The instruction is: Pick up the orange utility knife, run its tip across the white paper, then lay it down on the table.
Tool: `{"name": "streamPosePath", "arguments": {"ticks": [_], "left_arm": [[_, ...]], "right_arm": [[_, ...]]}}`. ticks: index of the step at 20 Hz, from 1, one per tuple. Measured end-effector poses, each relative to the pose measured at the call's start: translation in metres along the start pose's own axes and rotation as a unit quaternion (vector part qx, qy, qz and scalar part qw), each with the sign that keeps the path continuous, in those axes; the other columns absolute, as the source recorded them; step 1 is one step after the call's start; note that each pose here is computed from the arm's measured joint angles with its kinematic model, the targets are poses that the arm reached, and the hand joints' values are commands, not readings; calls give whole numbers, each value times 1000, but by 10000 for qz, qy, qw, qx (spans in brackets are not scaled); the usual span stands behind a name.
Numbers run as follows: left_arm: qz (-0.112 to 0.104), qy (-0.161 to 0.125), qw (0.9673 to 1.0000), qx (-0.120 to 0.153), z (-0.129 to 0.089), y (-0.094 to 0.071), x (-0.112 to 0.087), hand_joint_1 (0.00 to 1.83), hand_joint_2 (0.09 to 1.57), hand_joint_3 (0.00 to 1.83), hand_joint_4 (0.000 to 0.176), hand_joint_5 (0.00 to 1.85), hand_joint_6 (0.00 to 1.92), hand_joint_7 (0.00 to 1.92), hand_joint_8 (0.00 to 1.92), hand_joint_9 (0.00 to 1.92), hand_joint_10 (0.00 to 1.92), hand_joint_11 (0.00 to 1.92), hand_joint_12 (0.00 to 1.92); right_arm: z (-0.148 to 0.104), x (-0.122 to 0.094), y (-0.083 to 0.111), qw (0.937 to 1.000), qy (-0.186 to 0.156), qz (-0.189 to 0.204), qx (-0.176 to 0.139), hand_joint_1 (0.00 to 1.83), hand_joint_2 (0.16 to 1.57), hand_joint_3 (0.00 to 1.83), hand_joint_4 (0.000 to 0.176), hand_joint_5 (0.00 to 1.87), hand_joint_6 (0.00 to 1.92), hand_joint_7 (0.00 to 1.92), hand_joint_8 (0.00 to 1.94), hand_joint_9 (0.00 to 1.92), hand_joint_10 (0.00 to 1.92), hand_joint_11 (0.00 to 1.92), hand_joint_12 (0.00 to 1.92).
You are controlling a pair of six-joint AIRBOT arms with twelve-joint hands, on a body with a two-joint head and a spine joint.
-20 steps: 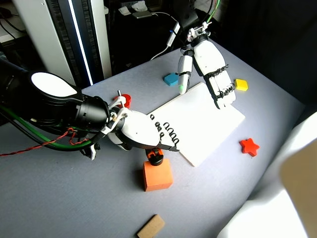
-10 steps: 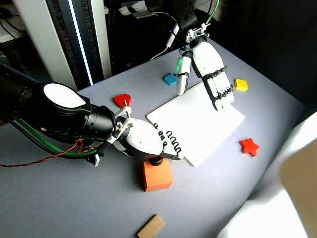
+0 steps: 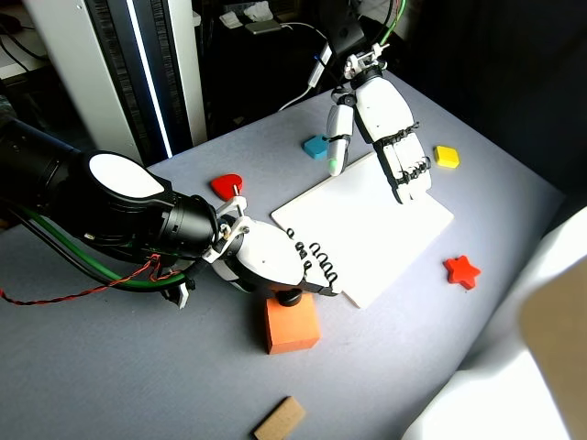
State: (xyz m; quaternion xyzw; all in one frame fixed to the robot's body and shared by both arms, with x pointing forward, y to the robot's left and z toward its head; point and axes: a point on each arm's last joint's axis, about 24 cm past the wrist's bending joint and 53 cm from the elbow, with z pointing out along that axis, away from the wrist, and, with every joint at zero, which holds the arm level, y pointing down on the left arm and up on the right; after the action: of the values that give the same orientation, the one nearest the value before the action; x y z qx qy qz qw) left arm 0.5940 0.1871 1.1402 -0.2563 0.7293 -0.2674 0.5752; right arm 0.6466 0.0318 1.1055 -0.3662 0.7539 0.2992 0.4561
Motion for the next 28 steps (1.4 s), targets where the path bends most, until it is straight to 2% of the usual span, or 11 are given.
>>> {"name": "streamPosePath", "arguments": {"ticks": [1,3,4,5,7,8,10,11,14,22,28], "left_arm": [[-1,-1,10000,1,0,0,0,0,1224,0,0,0,0,0,0,0,0,0,76],[0,-2,10000,-3,0,0,0,0,1225,0,0,0,0,0,0,0,0,0,77],[2,0,10000,0,0,0,0,0,1229,2,0,0,0,0,0,0,0,0,14],[2,0,10000,0,0,0,0,0,1229,2,0,0,0,0,0,0,0,0,14],[1,0,10000,-2,0,0,0,0,1228,1,0,0,0,0,0,0,0,0,0],[-1,-1,10000,-5,0,0,0,0,1227,1,0,0,0,4,2,0,0,1,1],[0,-1,10000,-7,0,0,0,0,1227,0,0,0,0,7,3,0,0,13,6],[0,2,10000,-4,0,0,0,0,1227,0,0,0,0,7,3,0,0,16,8],[1,1,10000,-5,0,0,0,0,1229,1,0,0,0,0,0,0,0,11,8],[109,-188,9997,-81,13,12,-17,0,1230,1,0,0,0,8,2,0,0,12,13],[162,-482,9982,-331,39,35,-47,0,1230,1,0,0,0,0,0,0,0,4,19]], "right_arm": [[1,0,1,10000,0,0,-4,1145,1260,23,0,427,184,509,135,428,137,0,1105],[1,0,1,10000,-7,8,-4,1147,1254,15,0,424,548,535,429,475,375,0,1318],[1,-2,1,10000,-36,59,16,1117,1287,0,22,653,1476,687,1419,540,1248,259,1700],[2,-3,2,9999,-58,93,33,1117,1287,0,22,653,1476,687,1419,540,1248,259,1700],[3,-6,2,9999,-101,115,47,1103,1254,162,0,644,1525,617,1741,878,1881,666,1912],[3,-6,1,9999,-102,74,67,1415,1119,319,67,1128,1842,1212,1901,1315,1913,1231,1919],[3,-2,1,10000,-49,1,57,1514,949,662,72,1516,1918,1667,1939,1726,1921,1750,1921],[2,-1,1,10000,-35,-3,55,1458,1005,574,55,1533,1920,1672,1941,1727,1921,1787,1921],[-2,-18,6,9997,-226,55,70,1408,1199,267,85,1446,1921,1656,1941,1716,1921,1781,1921],[-12,-39,-1,9986,-462,125,224,1464,1151,255,111,1356,1921,1540,1941,1638,1921,1709,1921],[-31,-51,15,9911,-649,-1062,-467,1439,1180,268,134,1397,1921,1561,1941,1642,1921,1702,1921]]}}
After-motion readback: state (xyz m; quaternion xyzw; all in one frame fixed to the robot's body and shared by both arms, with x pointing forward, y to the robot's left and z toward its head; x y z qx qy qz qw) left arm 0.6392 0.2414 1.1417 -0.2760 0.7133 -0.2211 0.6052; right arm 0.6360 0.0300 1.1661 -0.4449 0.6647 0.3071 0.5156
